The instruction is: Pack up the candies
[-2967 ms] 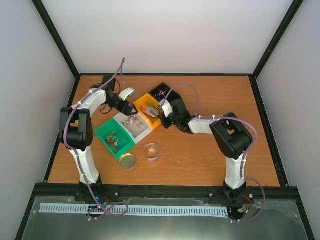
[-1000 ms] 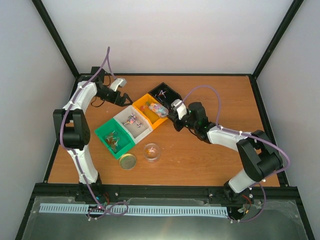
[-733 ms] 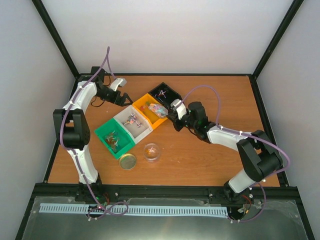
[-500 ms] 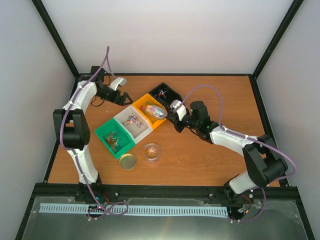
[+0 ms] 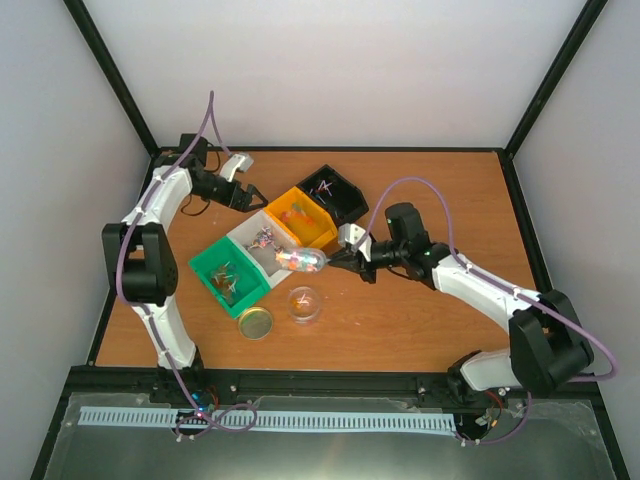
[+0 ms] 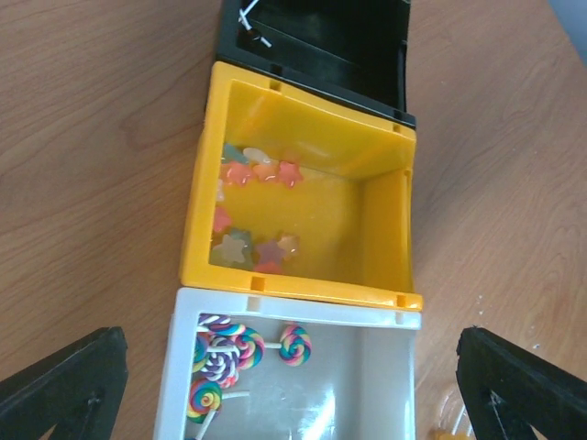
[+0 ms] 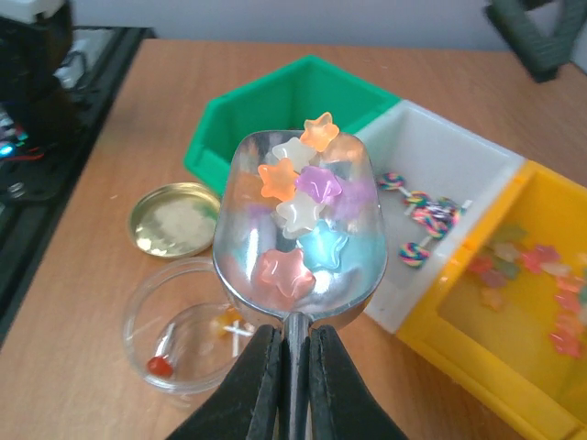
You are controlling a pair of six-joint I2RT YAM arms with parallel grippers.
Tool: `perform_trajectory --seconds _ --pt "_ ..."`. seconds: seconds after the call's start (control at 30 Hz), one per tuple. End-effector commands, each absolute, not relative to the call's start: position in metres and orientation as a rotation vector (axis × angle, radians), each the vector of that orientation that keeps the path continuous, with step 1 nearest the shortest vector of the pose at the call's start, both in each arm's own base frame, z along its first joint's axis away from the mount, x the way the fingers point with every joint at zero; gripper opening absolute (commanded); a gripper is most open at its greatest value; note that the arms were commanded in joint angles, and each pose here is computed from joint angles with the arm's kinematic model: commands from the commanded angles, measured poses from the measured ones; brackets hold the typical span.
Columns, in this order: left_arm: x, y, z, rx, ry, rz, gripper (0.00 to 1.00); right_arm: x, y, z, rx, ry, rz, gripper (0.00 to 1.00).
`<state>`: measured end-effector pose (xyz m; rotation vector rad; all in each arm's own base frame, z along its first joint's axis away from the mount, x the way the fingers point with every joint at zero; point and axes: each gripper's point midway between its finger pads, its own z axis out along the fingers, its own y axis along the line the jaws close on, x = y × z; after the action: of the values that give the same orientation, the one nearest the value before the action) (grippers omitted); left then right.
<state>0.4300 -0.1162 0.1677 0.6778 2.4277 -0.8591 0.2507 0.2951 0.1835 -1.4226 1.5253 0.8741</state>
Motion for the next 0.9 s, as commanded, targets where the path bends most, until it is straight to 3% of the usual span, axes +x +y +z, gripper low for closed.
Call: perform_trajectory --seconds 0.0,0.33,0.87 --pt "0.426 -0.122 0.19 0.706 2.336 -0.893 1.0 0.213 0.288 0.184 -1.578 1.391 0.971 0.03" --pt "0.411 -0.128 0.189 0.714 2.295 -0.944 1.0 0.187 0.262 0.162 -1.691 1.466 0.989 0.03" --pt "0.408 -0.13 0.193 0.698 2.274 -0.966 1.0 0.21 0.237 0.147 -1.762 1.745 0.777 0.03"
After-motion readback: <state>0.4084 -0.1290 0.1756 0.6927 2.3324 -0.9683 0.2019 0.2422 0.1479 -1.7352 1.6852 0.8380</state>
